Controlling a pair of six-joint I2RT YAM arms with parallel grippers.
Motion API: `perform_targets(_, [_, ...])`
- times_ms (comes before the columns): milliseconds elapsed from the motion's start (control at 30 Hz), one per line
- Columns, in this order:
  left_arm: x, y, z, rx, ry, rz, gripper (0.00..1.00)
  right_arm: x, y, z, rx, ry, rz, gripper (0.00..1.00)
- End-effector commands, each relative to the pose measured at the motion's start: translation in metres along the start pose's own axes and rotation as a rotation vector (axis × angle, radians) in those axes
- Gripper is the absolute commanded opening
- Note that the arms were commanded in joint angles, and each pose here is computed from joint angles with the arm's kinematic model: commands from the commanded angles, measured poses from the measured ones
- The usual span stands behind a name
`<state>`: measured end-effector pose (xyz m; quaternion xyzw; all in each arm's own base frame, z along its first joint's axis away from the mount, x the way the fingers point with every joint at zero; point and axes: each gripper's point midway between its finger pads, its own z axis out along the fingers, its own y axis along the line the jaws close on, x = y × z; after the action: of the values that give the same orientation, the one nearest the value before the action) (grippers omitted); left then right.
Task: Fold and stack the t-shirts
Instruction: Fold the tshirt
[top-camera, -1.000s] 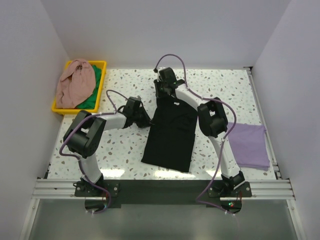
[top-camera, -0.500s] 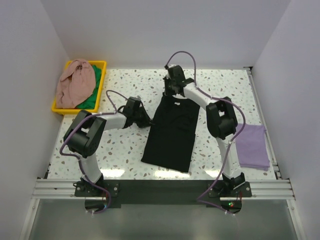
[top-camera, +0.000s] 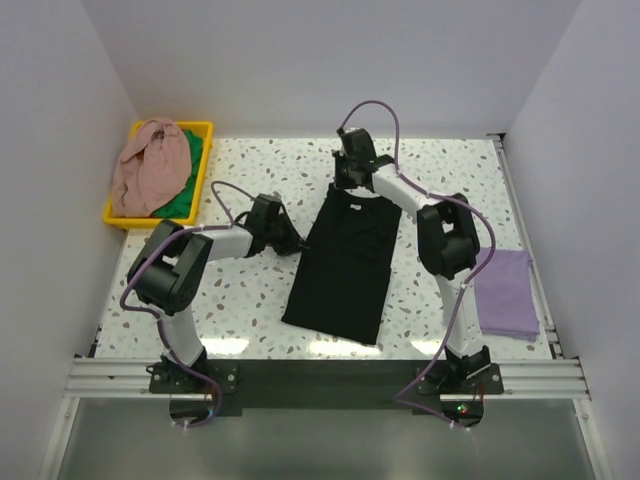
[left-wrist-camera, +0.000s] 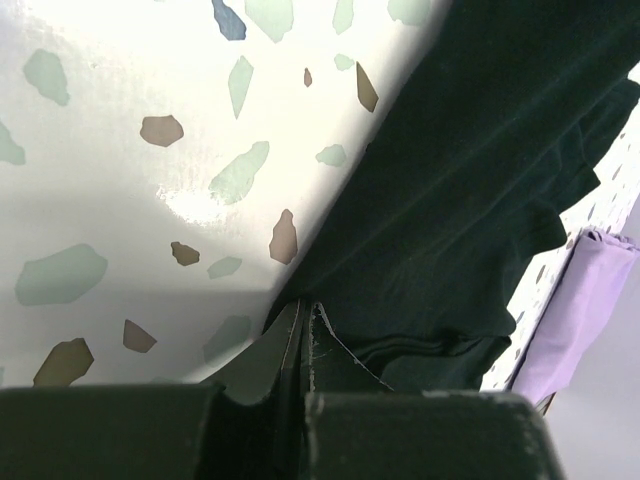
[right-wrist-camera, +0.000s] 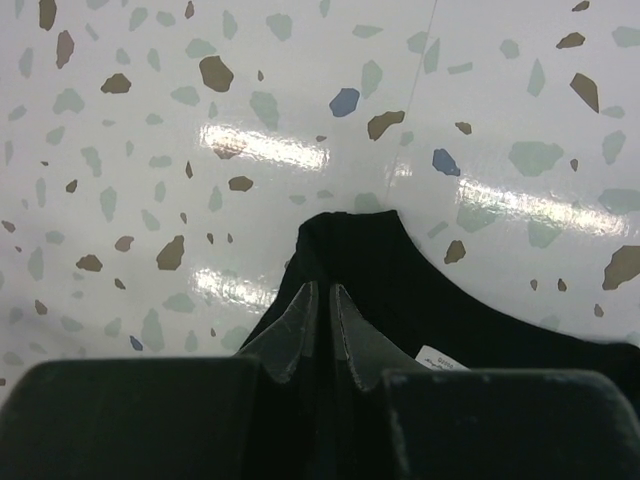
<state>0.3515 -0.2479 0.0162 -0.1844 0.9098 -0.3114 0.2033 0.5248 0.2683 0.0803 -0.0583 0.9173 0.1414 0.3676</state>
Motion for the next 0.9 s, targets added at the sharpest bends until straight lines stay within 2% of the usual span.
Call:
perform_targets(0, [0.003,0.02,0.005,-0.06,0.005,-0.011,0.0,-0.002,-0.013,0.006,0.06,-0.014,0.028,0.05])
perform_targets(67, [0.002,0.019,0.005,-0.056,0.006,-0.007,0.0,0.001,-0.015,0.008,0.067,-0.003,0.032,0.08])
perform_targets(267, [-0.005,0.003,0.003,-0.019,0.003,0.008,0.04,0.006,-0.016,0.016,0.071,0.019,0.026,0.27])
perform_targets(467, [-0.015,-0.012,0.001,0.007,-0.011,0.036,0.08,-0.021,-0.015,-0.009,0.087,-0.035,0.043,0.55])
perform_targets(500, [-0.017,-0.014,0.0,0.007,-0.011,0.038,0.08,-0.025,-0.016,-0.014,0.09,-0.045,0.05,0.63])
perform_targets(600, [-0.018,-0.015,0.001,0.008,-0.009,0.047,0.08,-0.042,-0.019,-0.036,0.099,-0.086,0.082,0.73])
perform_targets(700, [-0.02,-0.017,0.001,0.008,-0.011,0.049,0.08,-0.053,-0.026,-0.059,0.119,-0.115,0.112,0.74])
perform_targets(800, [-0.02,-0.016,0.0,0.009,-0.011,0.048,0.08,-0.048,-0.036,-0.078,0.156,-0.119,0.139,0.72])
perform_targets(867, [-0.021,-0.015,0.0,0.009,-0.01,0.044,0.08,-0.031,-0.042,-0.081,0.176,-0.087,0.146,0.71])
